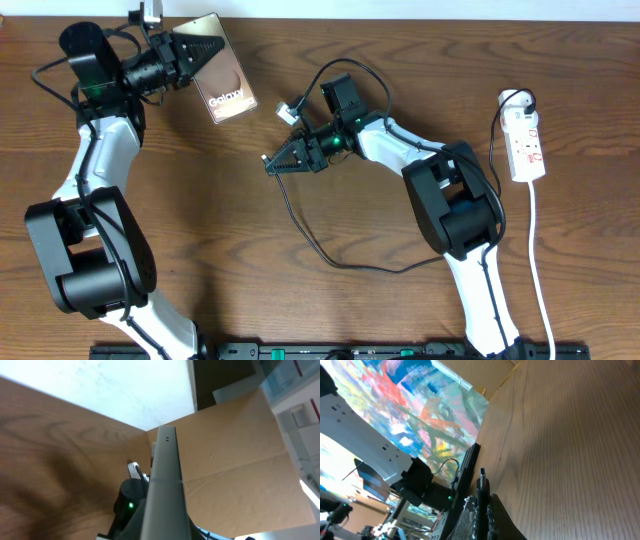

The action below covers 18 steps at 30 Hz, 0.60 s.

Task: Plug charger to phone and switch on socket
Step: 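Carry the connector with the right gripper toward the phone's bottom port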

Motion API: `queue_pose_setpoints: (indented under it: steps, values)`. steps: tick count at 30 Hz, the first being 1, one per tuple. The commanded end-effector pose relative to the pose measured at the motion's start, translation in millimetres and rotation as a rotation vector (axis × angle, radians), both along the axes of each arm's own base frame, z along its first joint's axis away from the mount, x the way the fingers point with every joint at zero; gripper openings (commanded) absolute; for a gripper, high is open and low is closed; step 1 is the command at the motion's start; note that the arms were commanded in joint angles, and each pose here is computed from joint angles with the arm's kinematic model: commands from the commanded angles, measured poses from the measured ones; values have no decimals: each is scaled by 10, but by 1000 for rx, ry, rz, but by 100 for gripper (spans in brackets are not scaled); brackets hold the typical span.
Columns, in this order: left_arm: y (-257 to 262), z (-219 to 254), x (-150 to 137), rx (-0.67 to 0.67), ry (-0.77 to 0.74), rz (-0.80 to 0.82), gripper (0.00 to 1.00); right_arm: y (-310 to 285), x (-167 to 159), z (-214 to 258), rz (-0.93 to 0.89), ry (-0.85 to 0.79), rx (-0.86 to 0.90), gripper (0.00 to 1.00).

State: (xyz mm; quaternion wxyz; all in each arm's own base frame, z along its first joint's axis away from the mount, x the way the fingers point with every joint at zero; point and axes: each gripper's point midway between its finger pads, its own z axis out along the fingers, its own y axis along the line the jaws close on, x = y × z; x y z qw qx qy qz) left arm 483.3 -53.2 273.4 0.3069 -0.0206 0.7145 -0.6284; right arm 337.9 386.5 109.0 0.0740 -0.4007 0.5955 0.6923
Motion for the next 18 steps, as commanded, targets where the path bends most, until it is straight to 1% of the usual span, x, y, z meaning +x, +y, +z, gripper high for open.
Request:
queue_pose_setpoints:
  steps: [1,4,9,18]
  values:
    - [-5,183,-30,14,-65,-14,8,30,-35,132,28,0,27,1]
    - [-1,202,-22,19,-83,-9,7,54,6,182,28,-3,30,1]
    - [65,202,95,21,-80,69,7,109,95,336,28,-49,57,1]
    - [75,218,111,25,-93,80,7,175,136,607,35,-138,109,1]
